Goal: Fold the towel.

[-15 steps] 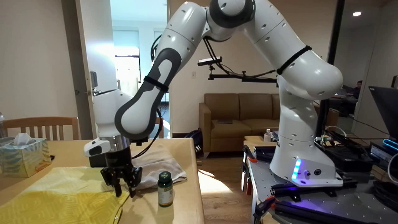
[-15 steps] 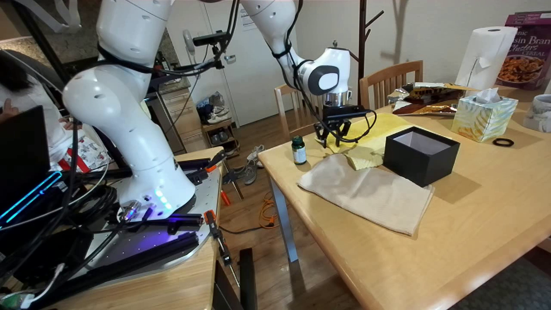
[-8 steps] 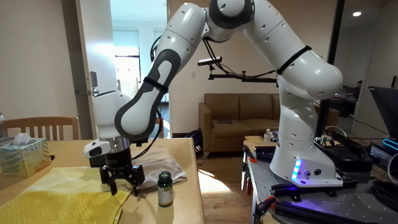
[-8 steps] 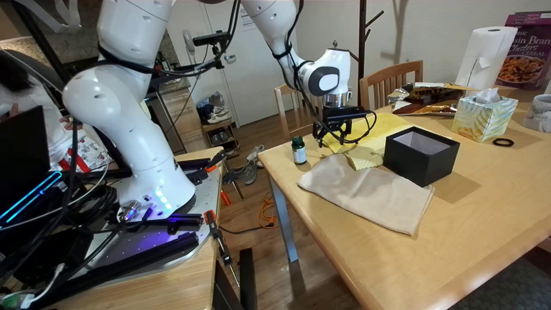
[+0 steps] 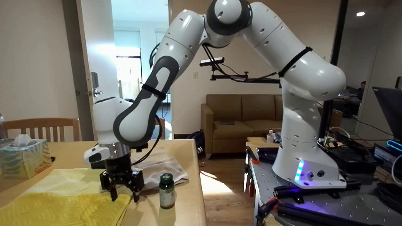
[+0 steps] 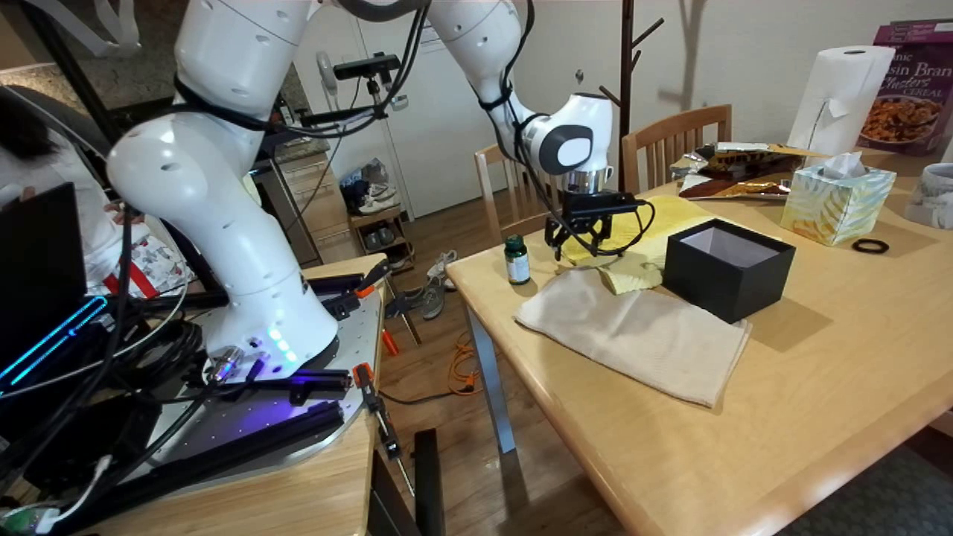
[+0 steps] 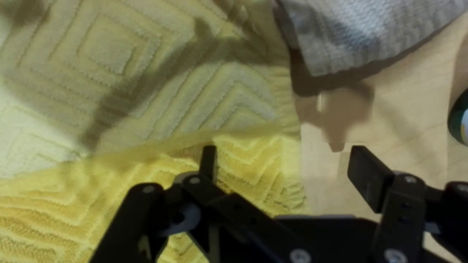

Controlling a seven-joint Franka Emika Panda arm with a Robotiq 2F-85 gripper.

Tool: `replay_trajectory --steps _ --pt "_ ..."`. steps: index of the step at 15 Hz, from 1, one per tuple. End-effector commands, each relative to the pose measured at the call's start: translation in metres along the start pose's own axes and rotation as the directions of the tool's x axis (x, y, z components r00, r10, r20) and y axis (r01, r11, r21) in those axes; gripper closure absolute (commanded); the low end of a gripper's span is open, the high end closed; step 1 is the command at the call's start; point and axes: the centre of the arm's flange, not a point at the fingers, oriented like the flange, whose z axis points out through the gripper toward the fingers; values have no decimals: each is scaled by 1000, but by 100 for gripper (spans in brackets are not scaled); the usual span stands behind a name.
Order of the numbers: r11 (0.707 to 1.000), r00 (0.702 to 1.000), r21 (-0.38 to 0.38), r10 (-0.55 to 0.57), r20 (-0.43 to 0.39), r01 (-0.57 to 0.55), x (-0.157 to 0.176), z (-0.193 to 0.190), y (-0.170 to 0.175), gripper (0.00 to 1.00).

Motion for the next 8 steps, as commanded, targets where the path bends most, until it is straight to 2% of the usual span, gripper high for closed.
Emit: replay_trajectory --steps 1,8 --pt "1000 1000 10 -20 -22 20 -4 2 8 40" --pt "1000 999 -1 -19 -26 19 -1 -7 12 85"
